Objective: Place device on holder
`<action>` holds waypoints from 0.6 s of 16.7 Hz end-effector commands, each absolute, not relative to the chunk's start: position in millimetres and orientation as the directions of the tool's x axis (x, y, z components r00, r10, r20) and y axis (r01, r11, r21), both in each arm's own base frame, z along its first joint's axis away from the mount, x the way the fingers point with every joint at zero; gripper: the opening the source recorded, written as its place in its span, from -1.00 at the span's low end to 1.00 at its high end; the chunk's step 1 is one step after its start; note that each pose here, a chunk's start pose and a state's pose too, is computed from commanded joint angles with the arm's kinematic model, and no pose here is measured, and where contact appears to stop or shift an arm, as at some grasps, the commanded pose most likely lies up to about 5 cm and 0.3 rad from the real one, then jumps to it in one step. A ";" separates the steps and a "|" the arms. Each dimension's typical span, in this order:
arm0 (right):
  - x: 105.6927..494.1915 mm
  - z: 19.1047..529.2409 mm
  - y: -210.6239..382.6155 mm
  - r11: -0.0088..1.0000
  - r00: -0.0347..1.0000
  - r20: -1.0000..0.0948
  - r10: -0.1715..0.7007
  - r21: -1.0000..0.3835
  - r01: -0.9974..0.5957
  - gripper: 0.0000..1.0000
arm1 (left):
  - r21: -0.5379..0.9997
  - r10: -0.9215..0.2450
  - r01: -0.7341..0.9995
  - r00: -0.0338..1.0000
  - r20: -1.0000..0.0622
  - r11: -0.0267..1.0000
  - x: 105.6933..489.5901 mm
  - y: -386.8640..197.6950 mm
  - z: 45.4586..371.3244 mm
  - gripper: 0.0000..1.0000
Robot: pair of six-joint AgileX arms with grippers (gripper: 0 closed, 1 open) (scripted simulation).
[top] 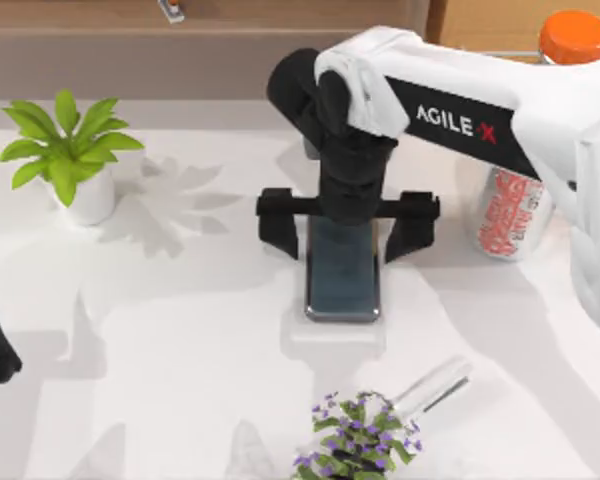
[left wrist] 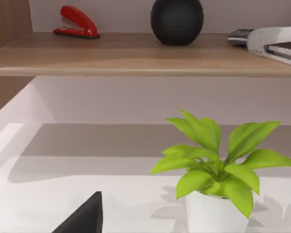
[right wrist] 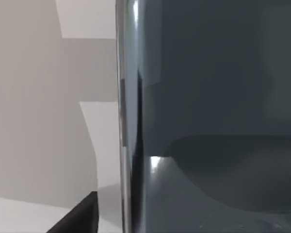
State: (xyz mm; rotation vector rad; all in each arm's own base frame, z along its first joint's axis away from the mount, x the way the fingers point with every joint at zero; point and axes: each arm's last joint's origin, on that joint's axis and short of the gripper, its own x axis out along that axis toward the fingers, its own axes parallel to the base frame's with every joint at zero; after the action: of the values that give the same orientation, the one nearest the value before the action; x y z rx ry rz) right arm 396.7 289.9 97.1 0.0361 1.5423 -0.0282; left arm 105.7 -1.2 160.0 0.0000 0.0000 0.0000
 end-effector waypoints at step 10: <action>396.7 97.1 289.9 0.999 0.028 -1.000 0.004 0.006 0.041 -0.06 | 0.000 0.000 0.000 1.000 0.000 1.000 105.7 -1.2 160.0 1.00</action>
State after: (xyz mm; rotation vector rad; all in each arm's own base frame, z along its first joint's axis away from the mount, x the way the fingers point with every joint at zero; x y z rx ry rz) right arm 396.7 289.9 97.1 0.0361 1.5423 -0.0282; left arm 105.7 -1.2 160.0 0.0000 0.0000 0.0000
